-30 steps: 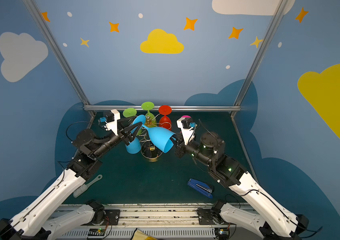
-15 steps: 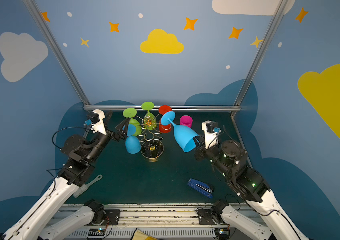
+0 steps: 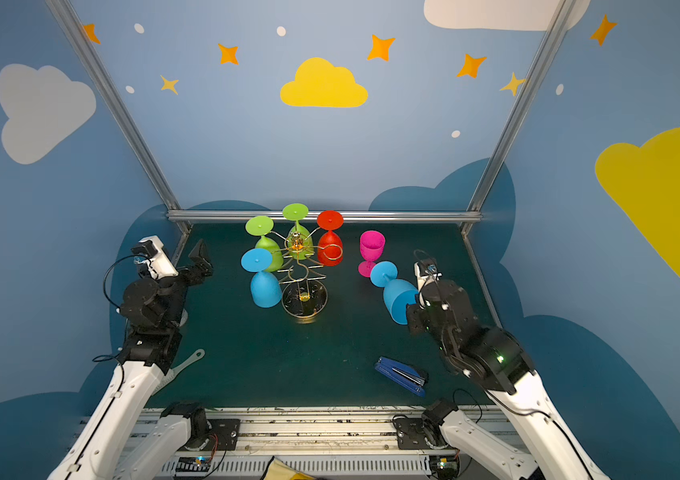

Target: Take the wine glass off the wine glass rack

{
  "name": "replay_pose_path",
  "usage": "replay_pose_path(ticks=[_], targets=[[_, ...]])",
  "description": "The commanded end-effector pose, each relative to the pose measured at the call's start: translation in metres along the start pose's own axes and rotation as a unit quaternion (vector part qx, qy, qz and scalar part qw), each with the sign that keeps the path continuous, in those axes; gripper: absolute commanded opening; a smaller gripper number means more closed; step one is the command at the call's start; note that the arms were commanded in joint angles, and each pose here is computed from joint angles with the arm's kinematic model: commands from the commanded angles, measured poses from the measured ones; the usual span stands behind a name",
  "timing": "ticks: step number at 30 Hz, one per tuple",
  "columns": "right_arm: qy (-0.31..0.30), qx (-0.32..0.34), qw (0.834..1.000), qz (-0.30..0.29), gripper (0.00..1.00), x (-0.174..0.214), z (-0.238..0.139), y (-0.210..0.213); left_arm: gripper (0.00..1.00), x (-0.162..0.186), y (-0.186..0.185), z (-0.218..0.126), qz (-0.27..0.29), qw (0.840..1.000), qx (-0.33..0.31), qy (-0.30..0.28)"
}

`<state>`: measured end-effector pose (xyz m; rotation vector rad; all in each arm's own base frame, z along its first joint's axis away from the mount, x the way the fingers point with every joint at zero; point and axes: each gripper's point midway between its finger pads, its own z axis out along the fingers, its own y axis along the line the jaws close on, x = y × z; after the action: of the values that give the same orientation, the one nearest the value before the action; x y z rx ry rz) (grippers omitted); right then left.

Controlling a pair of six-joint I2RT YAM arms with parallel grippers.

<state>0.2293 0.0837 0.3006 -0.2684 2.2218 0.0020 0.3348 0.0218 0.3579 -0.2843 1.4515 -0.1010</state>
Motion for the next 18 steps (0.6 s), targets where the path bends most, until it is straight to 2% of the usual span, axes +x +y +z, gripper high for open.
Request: replay_pose_path(ticks=[1, 4, 8, 18], targets=[[0.066, -0.009, 0.998, -0.003, 0.00, 0.011, 0.026, 0.005, 0.96, -0.015, 0.002, -0.004, -0.035, 0.999, 0.005, -0.024], [0.114, -0.012, 0.993, -0.006, 0.00, 0.016, 0.056, 0.006, 0.96, -0.014, 0.009, -0.008, -0.035, 0.999, -0.004, -0.028], [0.161, 0.021, 0.987, -0.016, 0.00, 0.014, 0.090, -0.006, 0.96, -0.016, 0.015, -0.014, -0.027, 0.999, -0.018, -0.035], [0.217, 0.028, 0.976, 0.017, 0.00, 0.006, 0.163, -0.027, 0.96, -0.020, 0.021, -0.017, -0.027, 0.998, -0.027, -0.041]])
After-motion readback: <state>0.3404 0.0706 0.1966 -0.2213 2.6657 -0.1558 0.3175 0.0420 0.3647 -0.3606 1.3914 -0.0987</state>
